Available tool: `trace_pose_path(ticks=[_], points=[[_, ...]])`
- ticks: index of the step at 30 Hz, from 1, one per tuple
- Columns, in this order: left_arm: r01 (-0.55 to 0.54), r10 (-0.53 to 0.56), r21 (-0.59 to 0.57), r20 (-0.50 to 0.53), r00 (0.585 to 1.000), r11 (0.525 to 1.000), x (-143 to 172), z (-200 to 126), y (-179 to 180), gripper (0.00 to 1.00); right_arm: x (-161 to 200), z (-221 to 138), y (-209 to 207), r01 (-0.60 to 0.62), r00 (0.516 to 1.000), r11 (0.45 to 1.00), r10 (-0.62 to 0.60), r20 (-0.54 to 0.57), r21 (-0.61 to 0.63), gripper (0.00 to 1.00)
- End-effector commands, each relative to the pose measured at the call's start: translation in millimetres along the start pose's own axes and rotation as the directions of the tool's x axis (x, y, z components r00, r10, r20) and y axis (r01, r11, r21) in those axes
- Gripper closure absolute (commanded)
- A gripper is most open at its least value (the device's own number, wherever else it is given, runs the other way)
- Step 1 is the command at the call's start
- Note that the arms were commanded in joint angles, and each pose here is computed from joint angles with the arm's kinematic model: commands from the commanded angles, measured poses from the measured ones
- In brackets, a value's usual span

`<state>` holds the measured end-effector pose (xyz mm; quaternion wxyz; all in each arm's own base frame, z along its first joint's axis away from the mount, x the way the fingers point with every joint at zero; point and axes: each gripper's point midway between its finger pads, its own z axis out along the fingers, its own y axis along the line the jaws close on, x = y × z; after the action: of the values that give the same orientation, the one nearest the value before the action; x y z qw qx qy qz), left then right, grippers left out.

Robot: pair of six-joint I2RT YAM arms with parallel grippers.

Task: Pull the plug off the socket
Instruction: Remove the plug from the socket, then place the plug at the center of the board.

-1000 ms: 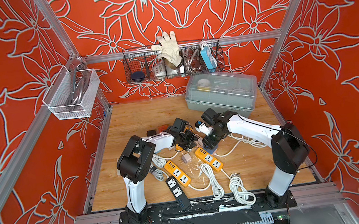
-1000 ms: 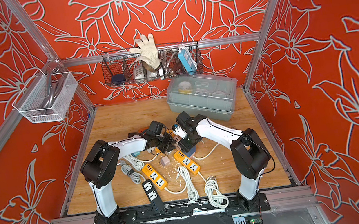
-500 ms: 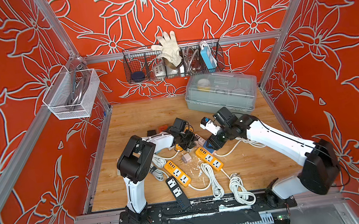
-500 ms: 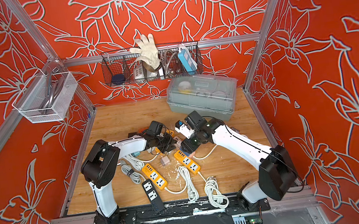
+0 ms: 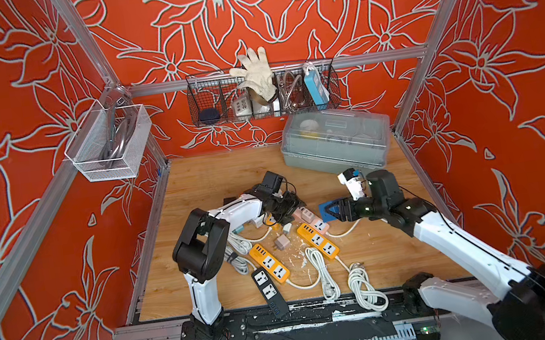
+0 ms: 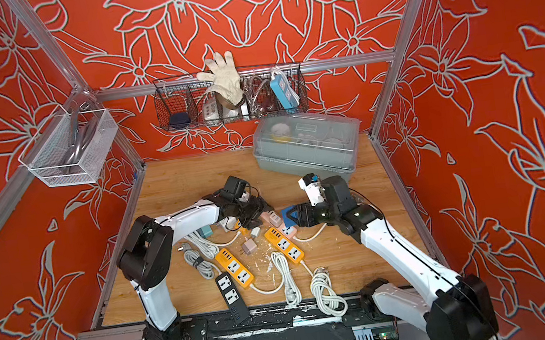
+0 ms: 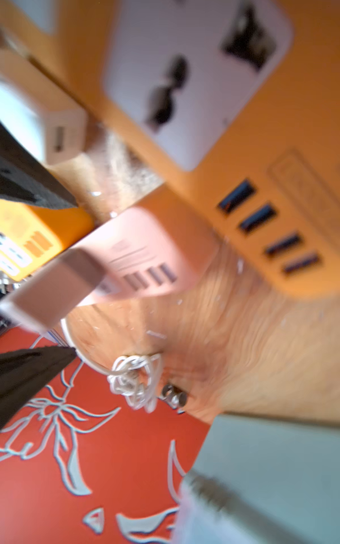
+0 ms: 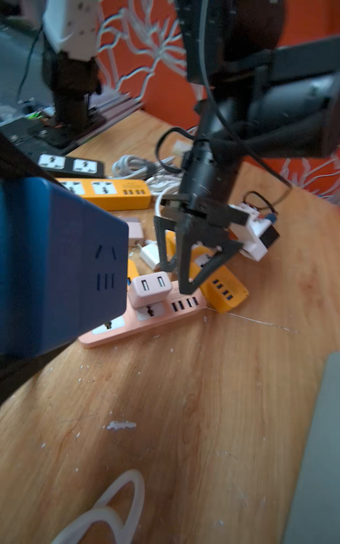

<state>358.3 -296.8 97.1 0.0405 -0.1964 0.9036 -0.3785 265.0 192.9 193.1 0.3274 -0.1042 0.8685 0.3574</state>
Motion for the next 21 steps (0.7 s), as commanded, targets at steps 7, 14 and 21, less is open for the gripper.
trace_pose_path(ticks=[7, 14, 21], points=[[-0.378, 0.368, 0.016, 0.198, 0.908, 0.926, 30, -106, -14, 0.26, -53, -1, 6, -0.366, 0.874, 0.881, 0.436, 0.214, -0.299, 0.7], [-0.454, 0.434, -0.028, 0.346, 0.831, 0.891, 50, -155, 18, 0.23, -79, 13, -15, -0.494, 0.733, 0.773, 0.617, 0.287, -0.399, 0.69], [-0.383, 0.36, -0.044, 0.453, 0.816, 0.923, 61, -180, 60, 0.02, -97, 36, -47, -0.603, 0.598, 0.682, 0.73, 0.331, -0.415, 0.68]])
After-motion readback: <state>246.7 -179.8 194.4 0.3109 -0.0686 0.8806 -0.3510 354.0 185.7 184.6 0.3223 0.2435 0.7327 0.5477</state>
